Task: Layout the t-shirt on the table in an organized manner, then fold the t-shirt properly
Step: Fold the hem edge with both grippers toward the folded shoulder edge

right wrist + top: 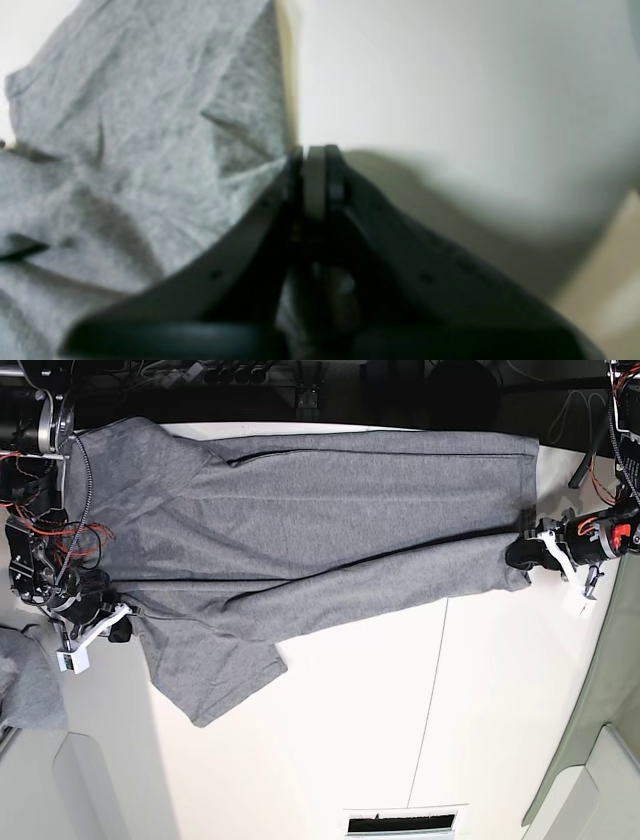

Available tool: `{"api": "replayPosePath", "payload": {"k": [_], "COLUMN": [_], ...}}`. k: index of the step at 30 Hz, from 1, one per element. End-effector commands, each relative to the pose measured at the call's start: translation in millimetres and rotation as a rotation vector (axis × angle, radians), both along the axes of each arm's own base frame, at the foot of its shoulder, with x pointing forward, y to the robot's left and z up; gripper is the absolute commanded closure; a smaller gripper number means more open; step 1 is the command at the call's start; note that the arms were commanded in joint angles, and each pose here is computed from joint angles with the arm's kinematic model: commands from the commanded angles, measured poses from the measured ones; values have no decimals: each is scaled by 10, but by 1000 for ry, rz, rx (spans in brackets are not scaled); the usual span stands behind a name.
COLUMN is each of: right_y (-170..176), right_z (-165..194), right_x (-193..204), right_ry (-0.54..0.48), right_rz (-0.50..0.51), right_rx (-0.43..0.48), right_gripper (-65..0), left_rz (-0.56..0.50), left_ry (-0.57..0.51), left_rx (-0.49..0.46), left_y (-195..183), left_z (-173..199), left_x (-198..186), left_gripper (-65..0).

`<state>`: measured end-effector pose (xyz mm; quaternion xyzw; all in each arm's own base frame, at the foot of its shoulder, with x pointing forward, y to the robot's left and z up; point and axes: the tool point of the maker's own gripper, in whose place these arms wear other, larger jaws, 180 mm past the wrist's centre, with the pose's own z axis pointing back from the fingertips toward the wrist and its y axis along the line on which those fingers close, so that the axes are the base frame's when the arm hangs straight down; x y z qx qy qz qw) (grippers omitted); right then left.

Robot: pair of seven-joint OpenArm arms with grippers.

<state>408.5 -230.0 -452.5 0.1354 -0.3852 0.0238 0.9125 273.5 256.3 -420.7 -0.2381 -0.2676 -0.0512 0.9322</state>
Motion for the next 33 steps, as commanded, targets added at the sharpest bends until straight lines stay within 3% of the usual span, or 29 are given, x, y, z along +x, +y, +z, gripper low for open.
{"api": "replayPosePath", "payload": {"k": [1, 5, 9, 20, 24, 26, 30, 33], "right_y": [-82, -145, -335, -516, -519, -494, -485, -522], "right_z": [271, 402, 612, 830, 817, 906, 1051, 1111], "right_x": [197, 88, -147, -1035, -1095, -978, -706, -449], "right_ry": [-74, -40, -79, -76, -84, -144, -224, -246], "right_rz": [-7, 10, 0, 16, -8, -21, -29, -80], "right_rx": [-3, 6, 16, 33, 62, 71, 15, -1], "right_gripper": [0, 0, 0, 0, 0, 0, -284, -312], "left_rz": [-10, -98, -179, -218, -218, -216, -212, -213], "left_ry": [-74, -142, -162, -42, -21, -26, -34, -33], "left_rx": [-12, -20, 23, 56, 52, 51, 48, 52], "left_y": [49, -61, -109, -42, -45, -46, -48, -43], "left_z": [259, 650, 824, 601, 549, 556, 563, 560], "left_x": [153, 222, 131, -307, -385, -375, -363, -364], "left_gripper": [0, 0, 0, 0, 0, 0, 0, 0]}}
